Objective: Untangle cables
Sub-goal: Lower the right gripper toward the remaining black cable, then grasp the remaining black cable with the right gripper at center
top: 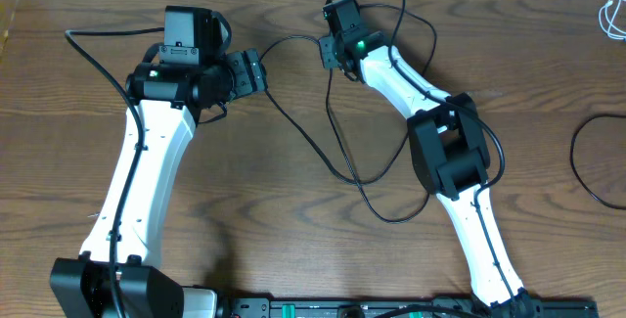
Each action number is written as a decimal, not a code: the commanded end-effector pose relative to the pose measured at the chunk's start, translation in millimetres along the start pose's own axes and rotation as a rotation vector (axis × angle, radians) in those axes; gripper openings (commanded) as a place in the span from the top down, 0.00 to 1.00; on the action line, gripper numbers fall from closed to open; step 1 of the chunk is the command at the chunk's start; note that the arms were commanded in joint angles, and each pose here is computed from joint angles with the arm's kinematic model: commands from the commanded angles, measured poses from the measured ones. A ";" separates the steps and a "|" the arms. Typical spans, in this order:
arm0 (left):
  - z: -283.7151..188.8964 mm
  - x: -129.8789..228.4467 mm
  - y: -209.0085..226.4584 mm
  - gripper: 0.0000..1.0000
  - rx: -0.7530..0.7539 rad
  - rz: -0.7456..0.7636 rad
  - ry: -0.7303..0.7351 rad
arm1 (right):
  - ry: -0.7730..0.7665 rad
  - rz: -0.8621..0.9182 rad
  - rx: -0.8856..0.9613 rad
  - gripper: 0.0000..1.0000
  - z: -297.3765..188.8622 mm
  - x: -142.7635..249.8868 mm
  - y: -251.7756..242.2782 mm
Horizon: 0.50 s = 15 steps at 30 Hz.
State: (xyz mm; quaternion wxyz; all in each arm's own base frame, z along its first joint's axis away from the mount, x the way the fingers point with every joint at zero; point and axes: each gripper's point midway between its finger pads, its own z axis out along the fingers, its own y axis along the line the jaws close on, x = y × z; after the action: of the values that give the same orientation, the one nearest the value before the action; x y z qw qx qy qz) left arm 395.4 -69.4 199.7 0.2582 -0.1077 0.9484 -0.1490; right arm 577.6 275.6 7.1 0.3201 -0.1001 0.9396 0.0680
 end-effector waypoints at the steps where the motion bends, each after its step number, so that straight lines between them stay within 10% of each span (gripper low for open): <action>1: -3.6 -1.9 1.6 0.15 -0.007 -0.004 -0.006 | 0.072 -0.028 0.068 0.70 3.6 25.5 -1.9; 15: -3.6 -2.0 1.5 0.15 -0.007 -0.004 -0.007 | 0.147 -0.014 0.111 0.99 -51.6 15.1 -23.3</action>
State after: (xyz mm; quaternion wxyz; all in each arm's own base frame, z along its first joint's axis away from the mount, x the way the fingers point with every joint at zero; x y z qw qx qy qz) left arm 394.5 -69.3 199.1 0.2561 -0.1079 0.9490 -0.1485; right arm 541.1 252.7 8.9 0.2473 -0.1037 0.9633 0.0084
